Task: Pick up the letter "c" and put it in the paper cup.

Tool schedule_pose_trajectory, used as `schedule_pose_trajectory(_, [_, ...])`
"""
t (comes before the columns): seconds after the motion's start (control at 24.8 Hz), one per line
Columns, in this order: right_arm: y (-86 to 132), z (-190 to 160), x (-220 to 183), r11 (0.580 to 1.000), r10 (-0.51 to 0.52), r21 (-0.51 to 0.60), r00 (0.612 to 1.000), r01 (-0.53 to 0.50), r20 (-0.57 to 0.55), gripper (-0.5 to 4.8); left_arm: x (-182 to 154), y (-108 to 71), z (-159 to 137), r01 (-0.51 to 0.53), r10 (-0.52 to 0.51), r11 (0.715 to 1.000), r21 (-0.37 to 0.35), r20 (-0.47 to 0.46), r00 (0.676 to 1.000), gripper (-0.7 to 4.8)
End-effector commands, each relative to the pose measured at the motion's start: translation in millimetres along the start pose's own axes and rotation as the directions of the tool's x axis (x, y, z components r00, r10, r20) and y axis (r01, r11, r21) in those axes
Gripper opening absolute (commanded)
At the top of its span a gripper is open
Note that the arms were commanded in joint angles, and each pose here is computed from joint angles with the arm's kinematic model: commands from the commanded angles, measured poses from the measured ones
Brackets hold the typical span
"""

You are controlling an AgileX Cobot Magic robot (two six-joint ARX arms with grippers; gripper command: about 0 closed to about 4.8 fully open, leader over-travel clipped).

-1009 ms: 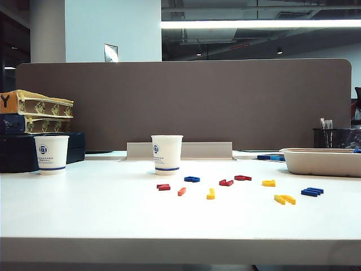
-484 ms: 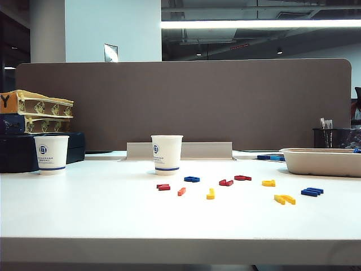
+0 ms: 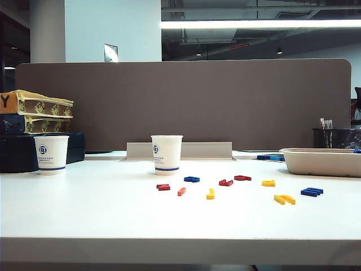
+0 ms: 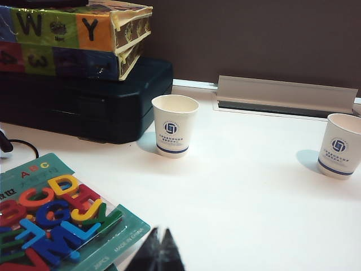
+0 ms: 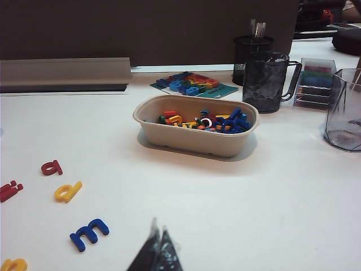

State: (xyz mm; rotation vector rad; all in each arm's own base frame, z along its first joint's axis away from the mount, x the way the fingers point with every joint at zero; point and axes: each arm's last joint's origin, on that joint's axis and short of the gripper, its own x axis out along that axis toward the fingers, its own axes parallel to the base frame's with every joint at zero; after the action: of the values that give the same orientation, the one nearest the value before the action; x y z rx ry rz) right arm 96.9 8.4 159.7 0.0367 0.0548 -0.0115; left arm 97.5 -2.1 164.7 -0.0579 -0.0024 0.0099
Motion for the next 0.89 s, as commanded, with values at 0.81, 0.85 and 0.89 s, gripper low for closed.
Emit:
schedule_pose_trajectory(0.81, [-10.6, 2.3, 0.2, 0.996, -0.084, 0.01, 0.996, 0.083, 0.031, -0.01, -0.2, 0.0, 2.0, 0.002, -0.002, 1.0, -0.003, 0.011, 1.0, -0.05])
schedule_pose_trajectory(0.85, [-10.6, 2.3, 0.2, 0.996, -0.084, 0.01, 0.996, 0.083, 0.031, -0.01, -0.2, 0.0, 1.9, 0.002, -0.002, 1.0, -0.003, 0.011, 1.0, -0.05])
schedule_pose_trajectory(0.89, [-10.6, 2.3, 0.2, 0.996, -0.084, 0.01, 0.996, 0.083, 0.031, -0.01, -0.2, 0.0, 1.9, 0.002, -0.002, 1.0, -0.003, 0.011, 1.0, -0.06])
